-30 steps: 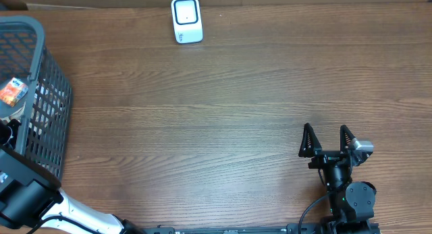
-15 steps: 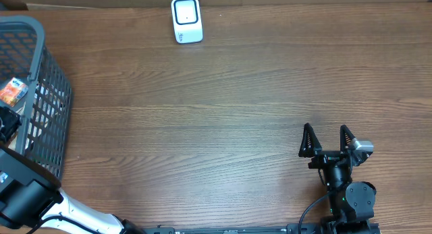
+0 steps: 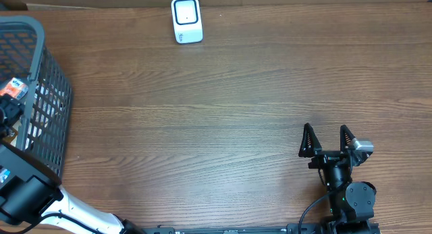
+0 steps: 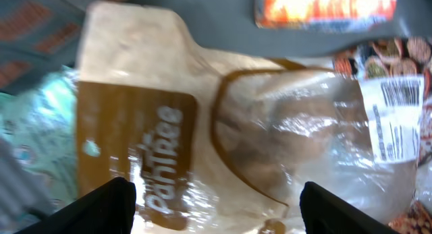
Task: Scan the item barcode
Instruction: 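Grasp the clear mushroom food pouch with the left gripper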
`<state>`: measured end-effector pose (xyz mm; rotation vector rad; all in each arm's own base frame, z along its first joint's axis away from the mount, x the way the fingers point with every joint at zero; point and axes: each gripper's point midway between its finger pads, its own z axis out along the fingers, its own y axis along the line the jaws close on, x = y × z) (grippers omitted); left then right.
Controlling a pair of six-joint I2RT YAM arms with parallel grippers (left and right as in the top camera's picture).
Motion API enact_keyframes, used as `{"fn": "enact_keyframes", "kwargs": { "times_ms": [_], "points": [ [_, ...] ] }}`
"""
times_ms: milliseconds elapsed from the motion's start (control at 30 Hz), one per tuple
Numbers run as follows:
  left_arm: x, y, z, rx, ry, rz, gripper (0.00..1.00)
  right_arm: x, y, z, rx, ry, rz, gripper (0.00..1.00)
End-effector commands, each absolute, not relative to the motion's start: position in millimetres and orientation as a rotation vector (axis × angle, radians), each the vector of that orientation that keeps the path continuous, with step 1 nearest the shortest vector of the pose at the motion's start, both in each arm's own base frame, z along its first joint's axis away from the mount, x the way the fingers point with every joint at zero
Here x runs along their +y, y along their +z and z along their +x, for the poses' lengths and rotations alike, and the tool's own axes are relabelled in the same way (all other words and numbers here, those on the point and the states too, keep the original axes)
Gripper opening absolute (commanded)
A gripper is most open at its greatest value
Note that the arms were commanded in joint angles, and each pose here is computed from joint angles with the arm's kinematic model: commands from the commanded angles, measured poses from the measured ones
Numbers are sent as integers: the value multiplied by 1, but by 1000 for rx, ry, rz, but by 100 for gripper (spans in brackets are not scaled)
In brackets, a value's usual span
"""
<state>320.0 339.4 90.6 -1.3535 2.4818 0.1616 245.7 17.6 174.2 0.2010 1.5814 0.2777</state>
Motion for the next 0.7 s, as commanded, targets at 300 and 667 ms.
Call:
{"fn": "enact_keyframes", "kwargs": {
  "times_ms": [300, 667],
  "points": [
    [342, 59, 296, 2513, 346, -1459, 93, 16, 172, 246, 1579, 270, 207, 100],
    [339, 43, 308, 2479, 333, -1417, 90, 16, 172, 246, 1579, 270, 207, 100]
  ]
}}
